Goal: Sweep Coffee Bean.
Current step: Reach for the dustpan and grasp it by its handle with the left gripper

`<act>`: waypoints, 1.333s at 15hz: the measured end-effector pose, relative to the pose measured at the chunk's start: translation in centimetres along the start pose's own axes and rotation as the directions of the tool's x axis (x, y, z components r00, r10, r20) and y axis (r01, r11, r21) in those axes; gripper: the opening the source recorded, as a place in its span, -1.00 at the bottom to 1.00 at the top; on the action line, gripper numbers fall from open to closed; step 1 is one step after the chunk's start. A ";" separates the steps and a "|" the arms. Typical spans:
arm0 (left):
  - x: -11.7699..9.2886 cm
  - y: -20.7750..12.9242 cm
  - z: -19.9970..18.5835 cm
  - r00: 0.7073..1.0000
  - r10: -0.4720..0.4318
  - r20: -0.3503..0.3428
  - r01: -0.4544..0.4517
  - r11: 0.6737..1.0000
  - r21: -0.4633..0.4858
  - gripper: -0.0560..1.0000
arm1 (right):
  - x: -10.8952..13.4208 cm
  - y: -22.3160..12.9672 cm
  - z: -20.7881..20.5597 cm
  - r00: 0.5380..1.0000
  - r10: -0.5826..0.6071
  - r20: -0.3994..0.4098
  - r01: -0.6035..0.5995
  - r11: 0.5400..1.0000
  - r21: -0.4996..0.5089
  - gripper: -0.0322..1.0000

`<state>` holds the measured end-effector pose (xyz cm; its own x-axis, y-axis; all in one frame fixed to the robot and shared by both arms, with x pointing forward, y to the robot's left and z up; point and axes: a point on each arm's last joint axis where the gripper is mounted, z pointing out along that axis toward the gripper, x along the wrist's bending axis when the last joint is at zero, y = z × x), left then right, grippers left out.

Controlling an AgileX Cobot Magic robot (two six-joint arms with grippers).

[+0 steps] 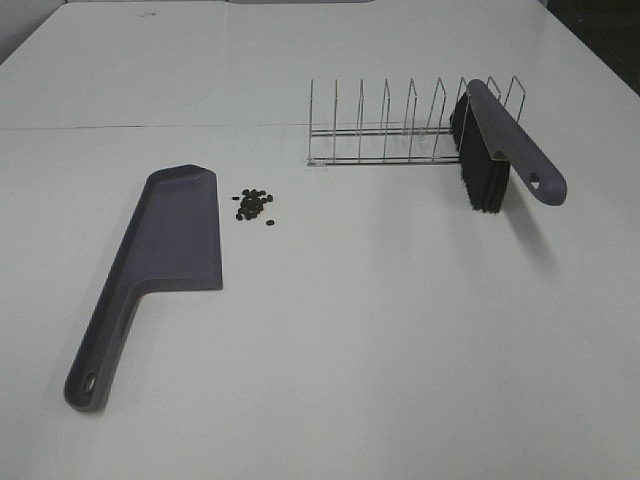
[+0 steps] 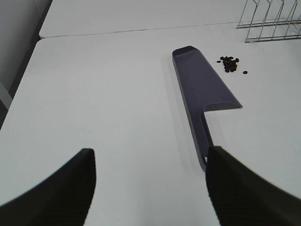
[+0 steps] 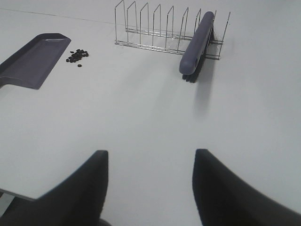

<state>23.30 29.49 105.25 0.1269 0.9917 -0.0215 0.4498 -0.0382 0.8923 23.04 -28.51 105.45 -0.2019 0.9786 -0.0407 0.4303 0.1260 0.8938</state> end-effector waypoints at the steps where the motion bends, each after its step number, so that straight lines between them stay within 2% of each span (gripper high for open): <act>1: 0.0 0.0 0.0 1.000 0.000 0.000 0.000 1.000 0.000 0.26 | 0.0 0.0 0.0 1.000 0.000 0.000 0.000 1.000 0.000 -0.08; 20: 0.0 0.0 0.0 1.000 0.000 0.000 0.000 1.000 0.000 0.26 | 0.0 0.0 0.0 1.000 0.000 0.000 0.000 1.000 0.000 -0.08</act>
<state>23.30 29.49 105.25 0.1269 0.9917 -0.0215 0.4498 -0.0382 0.8923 23.04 -28.51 105.45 -0.2019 0.9786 -0.0407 0.4303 0.1260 0.8938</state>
